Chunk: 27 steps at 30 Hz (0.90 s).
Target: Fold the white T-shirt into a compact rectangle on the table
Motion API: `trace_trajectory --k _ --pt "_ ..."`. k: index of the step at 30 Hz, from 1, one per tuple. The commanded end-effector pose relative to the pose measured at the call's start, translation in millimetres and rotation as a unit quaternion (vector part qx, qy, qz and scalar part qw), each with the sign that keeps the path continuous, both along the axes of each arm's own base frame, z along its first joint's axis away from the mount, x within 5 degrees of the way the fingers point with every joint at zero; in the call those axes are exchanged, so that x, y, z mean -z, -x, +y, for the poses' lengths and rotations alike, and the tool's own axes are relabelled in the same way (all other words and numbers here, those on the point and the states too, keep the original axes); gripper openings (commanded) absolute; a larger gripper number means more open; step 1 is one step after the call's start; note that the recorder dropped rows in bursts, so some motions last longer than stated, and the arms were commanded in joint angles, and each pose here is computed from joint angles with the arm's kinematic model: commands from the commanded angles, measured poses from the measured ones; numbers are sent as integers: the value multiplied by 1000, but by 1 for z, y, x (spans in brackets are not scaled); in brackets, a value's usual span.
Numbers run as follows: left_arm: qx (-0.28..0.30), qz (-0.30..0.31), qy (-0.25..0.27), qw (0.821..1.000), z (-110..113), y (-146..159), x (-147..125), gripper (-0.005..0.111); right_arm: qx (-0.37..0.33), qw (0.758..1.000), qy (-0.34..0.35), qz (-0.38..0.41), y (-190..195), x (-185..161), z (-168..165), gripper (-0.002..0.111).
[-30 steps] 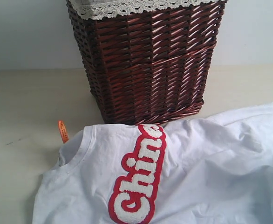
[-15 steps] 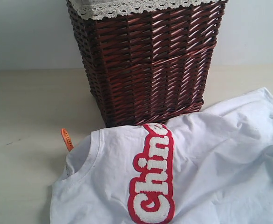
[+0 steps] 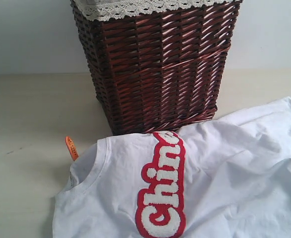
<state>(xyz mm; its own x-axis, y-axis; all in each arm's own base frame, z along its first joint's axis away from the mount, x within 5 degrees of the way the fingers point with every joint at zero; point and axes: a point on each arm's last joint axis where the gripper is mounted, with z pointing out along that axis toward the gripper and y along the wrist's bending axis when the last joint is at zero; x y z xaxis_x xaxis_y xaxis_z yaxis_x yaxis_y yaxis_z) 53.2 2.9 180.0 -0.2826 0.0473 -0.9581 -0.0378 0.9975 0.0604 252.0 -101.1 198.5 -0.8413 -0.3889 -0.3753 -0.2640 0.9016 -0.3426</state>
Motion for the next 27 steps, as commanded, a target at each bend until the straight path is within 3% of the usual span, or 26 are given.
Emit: trace_trajectory --k 1,2,4,7,11,13,17,23,27 --pt "0 -7 1 1000 0 0 -1 0 -85 988 -131 14 9 1 40 23" --pt "0 -7 1 1000 0 0 -1 0 -188 963 -185 51 19 10 68 13" --pt "0 -7 1 1000 0 0 -1 0 -273 929 -230 102 33 23 101 3" --pt "0 -7 1 1000 0 0 -1 0 -313 903 -239 173 47 44 125 1" --pt "0 -7 1 1000 0 0 -1 0 -290 917 -188 200 44 83 129 1" --pt "0 -7 1 1000 0 0 -1 0 -287 913 -186 223 44 93 128 1" --pt "0 -7 1 1000 0 0 -1 0 -308 891 -193 270 53 96 128 1" --pt "0 -7 1 1000 0 0 -1 0 -363 832 -206 364 73 92 126 1" --pt "0 -7 1 1000 0 0 -1 0 -360 821 -198 397 78 90 122 1"
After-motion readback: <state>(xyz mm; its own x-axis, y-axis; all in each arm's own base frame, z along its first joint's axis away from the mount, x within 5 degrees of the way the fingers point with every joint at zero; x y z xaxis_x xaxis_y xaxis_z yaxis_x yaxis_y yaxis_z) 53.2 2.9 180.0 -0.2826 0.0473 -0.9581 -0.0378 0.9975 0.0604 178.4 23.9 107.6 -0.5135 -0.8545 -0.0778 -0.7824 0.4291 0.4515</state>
